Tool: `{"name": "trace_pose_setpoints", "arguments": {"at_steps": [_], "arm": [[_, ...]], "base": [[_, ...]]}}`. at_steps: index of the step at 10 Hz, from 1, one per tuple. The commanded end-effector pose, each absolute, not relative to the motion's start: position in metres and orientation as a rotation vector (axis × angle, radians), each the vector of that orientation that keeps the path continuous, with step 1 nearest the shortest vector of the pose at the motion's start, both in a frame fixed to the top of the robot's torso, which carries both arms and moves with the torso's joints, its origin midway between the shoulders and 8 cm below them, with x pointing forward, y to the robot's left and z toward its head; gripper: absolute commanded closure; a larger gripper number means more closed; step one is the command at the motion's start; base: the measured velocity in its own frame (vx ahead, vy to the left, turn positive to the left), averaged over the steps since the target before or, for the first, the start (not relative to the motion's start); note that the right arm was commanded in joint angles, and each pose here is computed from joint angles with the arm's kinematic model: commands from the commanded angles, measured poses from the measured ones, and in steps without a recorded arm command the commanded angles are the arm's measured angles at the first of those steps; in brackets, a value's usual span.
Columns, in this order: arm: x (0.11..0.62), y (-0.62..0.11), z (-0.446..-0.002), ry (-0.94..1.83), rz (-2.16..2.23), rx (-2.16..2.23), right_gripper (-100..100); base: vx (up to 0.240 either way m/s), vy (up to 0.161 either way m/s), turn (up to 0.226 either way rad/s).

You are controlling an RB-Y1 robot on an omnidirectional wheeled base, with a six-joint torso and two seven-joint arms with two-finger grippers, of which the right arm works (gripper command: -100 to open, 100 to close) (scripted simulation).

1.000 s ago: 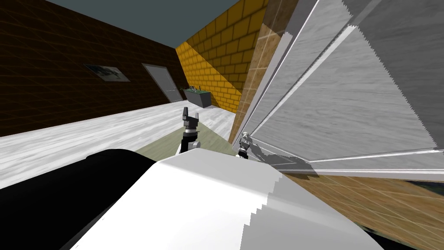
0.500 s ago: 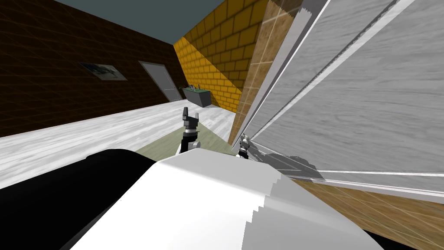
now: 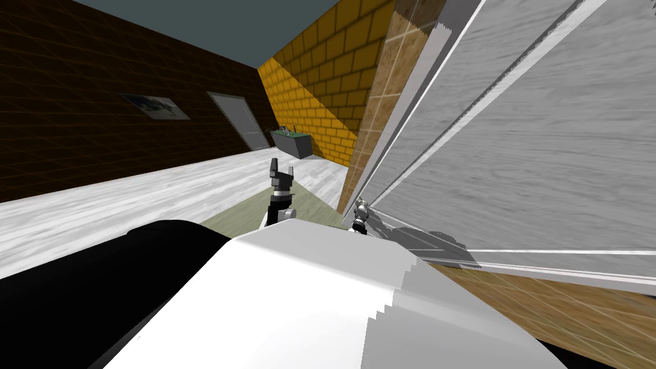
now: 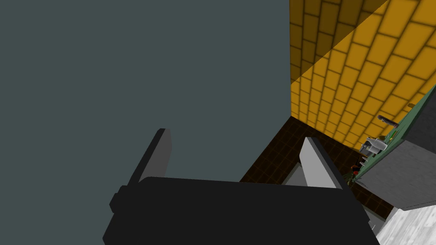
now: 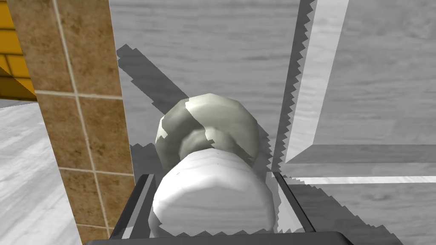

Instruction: Push the door open

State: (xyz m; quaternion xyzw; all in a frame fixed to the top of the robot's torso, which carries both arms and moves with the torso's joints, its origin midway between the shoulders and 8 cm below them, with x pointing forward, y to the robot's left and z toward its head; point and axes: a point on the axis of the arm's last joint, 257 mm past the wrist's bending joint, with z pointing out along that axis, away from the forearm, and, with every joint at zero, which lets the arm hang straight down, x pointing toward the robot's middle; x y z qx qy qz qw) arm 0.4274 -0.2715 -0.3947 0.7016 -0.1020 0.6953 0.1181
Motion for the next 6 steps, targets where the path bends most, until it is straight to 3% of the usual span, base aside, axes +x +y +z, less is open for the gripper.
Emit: {"name": "trace_pose_setpoints", "arguments": {"at_steps": [1, 6], "arm": [[0.431, -0.274, -0.395, -0.289, 2.037, 2.052, 100], [0.441, -0.279, -0.394, -0.267, 2.048, 2.053, 100]], "base": [[-0.145, -0.046, 0.139], [-0.225, -0.063, 0.16]]}}
